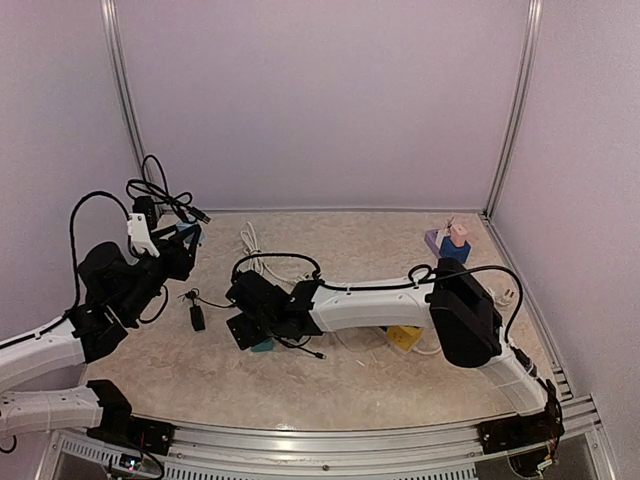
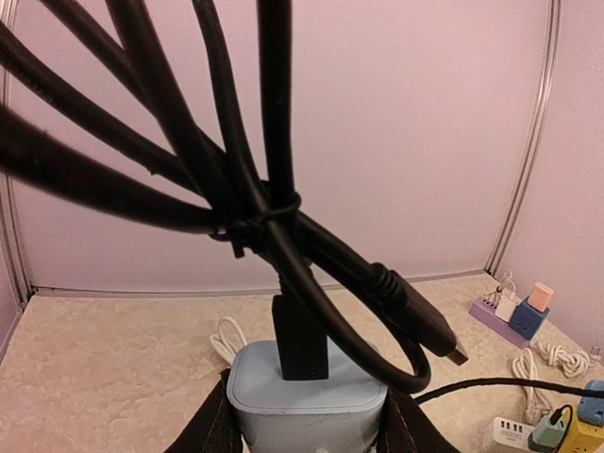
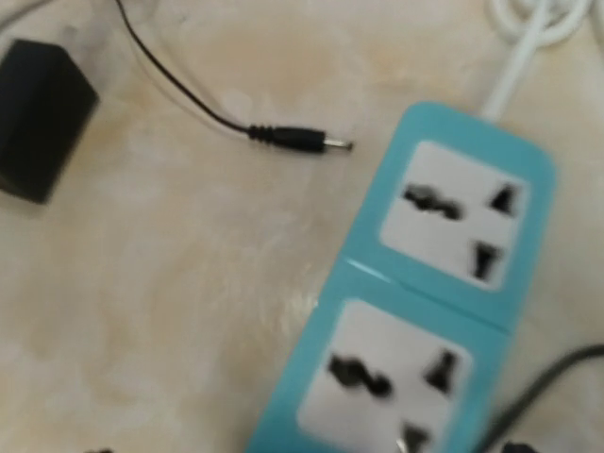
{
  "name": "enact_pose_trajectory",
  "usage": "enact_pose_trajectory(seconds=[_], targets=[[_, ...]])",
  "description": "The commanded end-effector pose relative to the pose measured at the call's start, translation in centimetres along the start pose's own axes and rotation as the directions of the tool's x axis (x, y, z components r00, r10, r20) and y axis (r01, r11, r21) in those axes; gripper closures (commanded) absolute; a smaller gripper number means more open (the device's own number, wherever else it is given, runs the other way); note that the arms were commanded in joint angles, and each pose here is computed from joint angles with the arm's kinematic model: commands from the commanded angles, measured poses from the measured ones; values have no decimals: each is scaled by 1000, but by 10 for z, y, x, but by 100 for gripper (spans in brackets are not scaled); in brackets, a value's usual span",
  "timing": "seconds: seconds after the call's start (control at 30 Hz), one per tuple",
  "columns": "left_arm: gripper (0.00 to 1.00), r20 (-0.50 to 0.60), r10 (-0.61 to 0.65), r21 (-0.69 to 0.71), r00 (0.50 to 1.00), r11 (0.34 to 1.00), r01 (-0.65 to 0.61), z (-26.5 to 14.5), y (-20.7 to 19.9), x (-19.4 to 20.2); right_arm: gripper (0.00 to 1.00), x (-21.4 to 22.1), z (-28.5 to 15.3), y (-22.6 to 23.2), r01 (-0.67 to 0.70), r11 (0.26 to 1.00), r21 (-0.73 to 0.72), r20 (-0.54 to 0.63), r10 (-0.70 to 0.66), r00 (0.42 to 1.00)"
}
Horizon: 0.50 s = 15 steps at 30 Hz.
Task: Insert the plug
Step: Adjust the socket at the center of the board.
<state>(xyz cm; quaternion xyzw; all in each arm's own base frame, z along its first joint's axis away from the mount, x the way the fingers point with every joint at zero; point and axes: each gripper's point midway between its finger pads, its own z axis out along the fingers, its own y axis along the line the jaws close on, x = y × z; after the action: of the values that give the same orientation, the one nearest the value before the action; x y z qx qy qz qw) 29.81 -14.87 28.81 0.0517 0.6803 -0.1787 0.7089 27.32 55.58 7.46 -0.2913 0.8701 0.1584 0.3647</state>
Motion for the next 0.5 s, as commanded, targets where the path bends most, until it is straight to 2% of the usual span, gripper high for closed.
enact_pose_trajectory(seconds=[0.0,0.17,0.2,0.27,0.37,0.4,0.47], targets=[[100,11,-35,2,999,999,35,-7,2,0,10,22,27,-9,10,995,100,-93,-1,996],[100,-14,-63,23,998,998,63,-10,-1,13,14,39,40,-14,39,989,141,-132,-20,991],[100,-19,-67,31,998,997,67,-10,-3,16,19,38,37,-18,51,987,152,-131,-31,991],[100,-25,-66,38,998,997,66,-12,-5,23,35,39,31,-16,82,990,116,-125,-67,990],[100,-20,-68,45,997,997,69,-15,-7,28,59,39,17,-1,128,992,-16,-88,-129,988],[100,-23,-66,53,998,996,67,-16,-9,32,65,40,11,1,142,989,-45,-77,-145,986],[100,-28,-57,70,998,996,59,-16,-15,39,69,46,-1,4,183,977,-106,-55,-189,980]])
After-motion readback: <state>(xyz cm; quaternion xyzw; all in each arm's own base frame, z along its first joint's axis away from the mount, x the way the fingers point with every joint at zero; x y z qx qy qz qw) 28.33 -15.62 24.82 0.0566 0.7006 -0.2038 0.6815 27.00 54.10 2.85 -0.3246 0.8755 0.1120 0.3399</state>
